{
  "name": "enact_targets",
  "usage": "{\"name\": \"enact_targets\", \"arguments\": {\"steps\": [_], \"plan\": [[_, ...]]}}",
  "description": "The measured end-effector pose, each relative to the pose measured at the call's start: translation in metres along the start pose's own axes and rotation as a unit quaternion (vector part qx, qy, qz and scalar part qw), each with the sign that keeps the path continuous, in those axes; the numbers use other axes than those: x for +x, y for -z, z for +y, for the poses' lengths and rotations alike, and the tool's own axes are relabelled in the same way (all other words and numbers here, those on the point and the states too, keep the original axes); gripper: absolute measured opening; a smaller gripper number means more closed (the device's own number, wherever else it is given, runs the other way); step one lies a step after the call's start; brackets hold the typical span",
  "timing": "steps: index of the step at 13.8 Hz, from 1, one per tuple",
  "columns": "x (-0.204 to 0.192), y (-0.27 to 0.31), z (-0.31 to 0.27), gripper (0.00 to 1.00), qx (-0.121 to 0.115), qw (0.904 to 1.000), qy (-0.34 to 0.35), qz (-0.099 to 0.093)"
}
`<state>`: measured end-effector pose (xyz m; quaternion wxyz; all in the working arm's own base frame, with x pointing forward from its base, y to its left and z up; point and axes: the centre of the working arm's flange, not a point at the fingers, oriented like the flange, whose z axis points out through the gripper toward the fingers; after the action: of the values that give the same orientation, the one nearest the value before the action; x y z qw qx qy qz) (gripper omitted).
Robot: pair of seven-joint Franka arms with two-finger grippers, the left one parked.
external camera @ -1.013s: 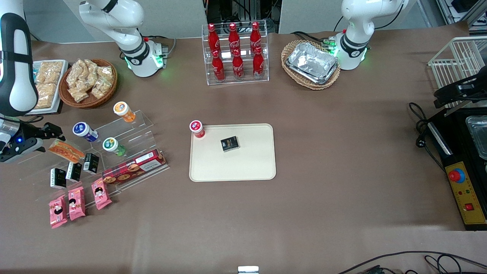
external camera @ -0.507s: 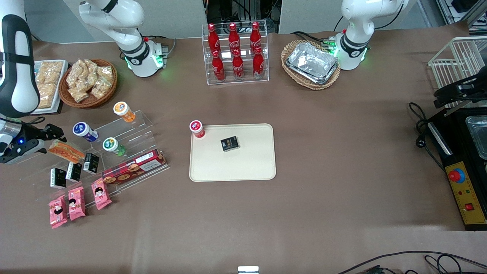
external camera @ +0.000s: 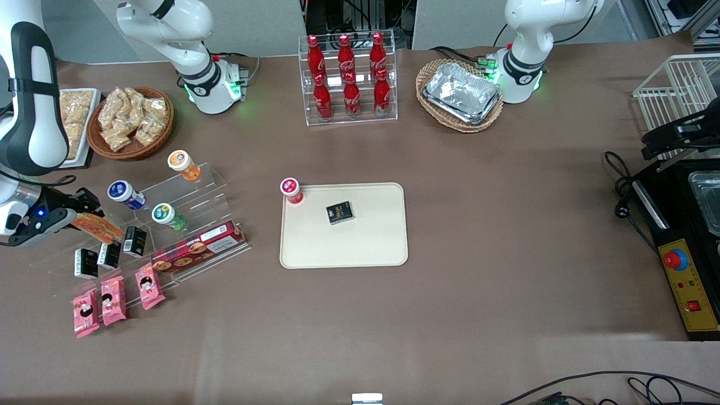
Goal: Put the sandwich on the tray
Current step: 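Lower the open right gripper around the wrapped sandwich, then close the right gripper on the sandwich and lift it off the rack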
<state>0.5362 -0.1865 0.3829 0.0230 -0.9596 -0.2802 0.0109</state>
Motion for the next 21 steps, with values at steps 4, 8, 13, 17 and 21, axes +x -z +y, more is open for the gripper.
{"name": "enact_targets", "arguments": {"steps": [4, 8, 13, 17, 21], "plan": [[0.002, 0.005, 0.002, 0.51, -0.006, 0.9999, 0.014, 0.004], [0.01, 0.034, 0.009, 0.51, -0.015, 0.9996, 0.02, 0.012], [0.05, 0.088, -0.01, 0.51, -0.009, 0.9982, 0.058, 0.008], [0.115, 0.129, -0.072, 0.51, -0.017, 0.9909, 0.133, 0.015], [0.168, 0.134, -0.139, 0.51, -0.021, 0.9755, 0.218, 0.017]]}}
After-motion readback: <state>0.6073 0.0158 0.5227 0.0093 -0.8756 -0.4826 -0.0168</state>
